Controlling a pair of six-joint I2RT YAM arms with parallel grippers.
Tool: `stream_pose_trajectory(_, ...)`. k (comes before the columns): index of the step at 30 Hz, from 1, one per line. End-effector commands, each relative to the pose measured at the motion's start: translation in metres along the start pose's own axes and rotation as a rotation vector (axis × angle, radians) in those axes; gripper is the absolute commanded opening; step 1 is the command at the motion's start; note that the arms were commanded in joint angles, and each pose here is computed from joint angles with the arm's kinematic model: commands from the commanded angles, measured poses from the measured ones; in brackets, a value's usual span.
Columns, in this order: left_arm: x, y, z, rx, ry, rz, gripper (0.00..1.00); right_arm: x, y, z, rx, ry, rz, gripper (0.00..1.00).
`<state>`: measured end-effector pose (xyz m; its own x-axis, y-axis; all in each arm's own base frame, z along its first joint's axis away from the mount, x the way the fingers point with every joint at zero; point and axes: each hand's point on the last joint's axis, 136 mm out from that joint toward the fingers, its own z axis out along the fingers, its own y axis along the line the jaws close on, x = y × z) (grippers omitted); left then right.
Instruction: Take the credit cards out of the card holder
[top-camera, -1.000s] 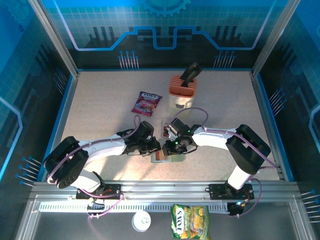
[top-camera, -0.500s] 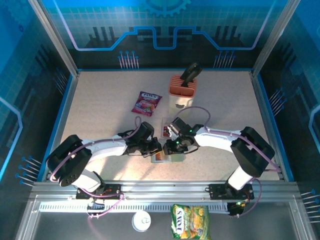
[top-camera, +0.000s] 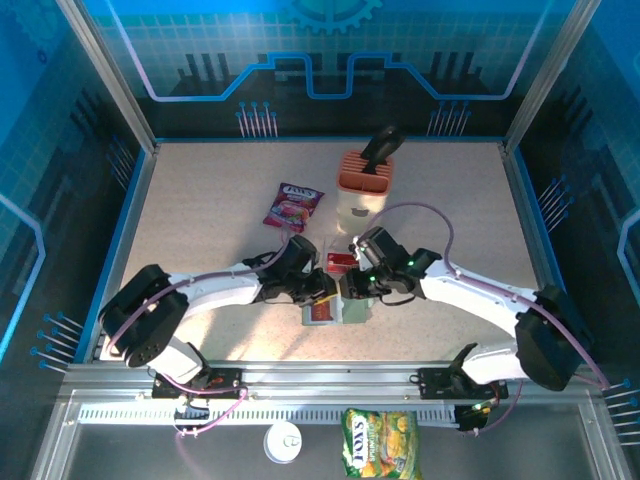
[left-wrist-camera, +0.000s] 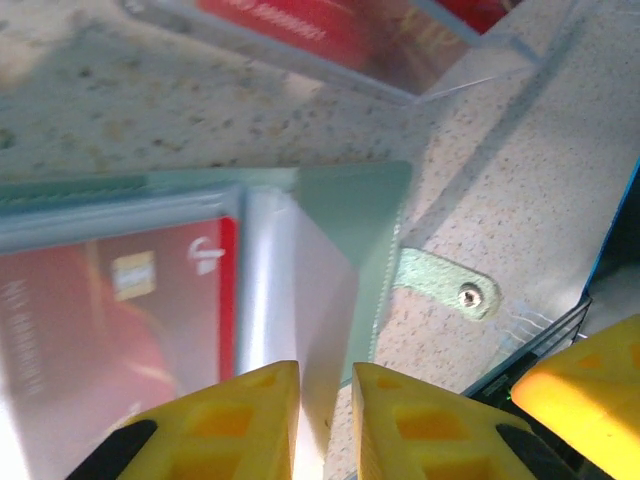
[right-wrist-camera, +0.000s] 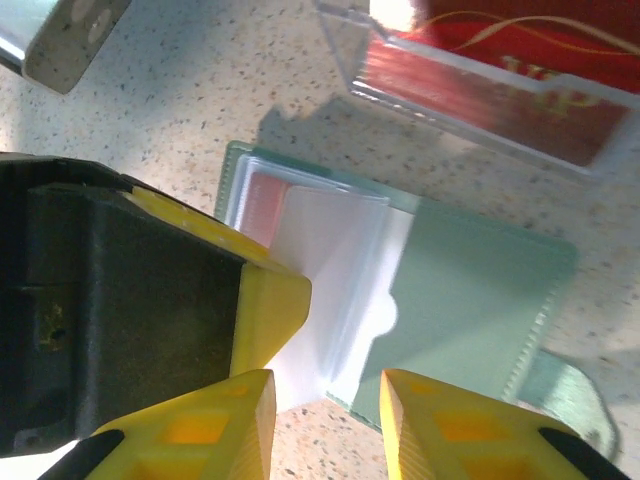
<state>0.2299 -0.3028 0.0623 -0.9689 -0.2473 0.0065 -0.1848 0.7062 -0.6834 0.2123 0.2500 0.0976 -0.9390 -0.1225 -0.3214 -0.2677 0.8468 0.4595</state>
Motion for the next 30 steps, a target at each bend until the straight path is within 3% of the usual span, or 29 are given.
stream_pose_trajectory(1,0.004,-0.02,0.008,0.036,0.047,0.023,0.23,0.005,-0.019,-0.012,0.055,-0.014,0.018,0.33)
stream_pose_trajectory(6,0.003,-0.029,0.024,0.027,0.074,0.04,0.26,0.006,-0.033,-0.025,0.071,-0.046,0.048,0.34)
stream_pose_trajectory(13,0.003,-0.039,0.041,0.032,0.105,0.062,0.38,0.008,-0.04,-0.033,0.056,-0.072,0.075,0.36)
stream_pose_trajectory(21,0.001,-0.036,0.036,0.016,0.081,0.075,0.37,0.014,-0.034,-0.023,-0.008,-0.052,0.111,0.36)
stream_pose_trajectory(30,-0.001,-0.02,0.013,-0.025,0.022,0.079,0.27,0.008,-0.019,-0.005,-0.101,-0.028,0.138,0.35)
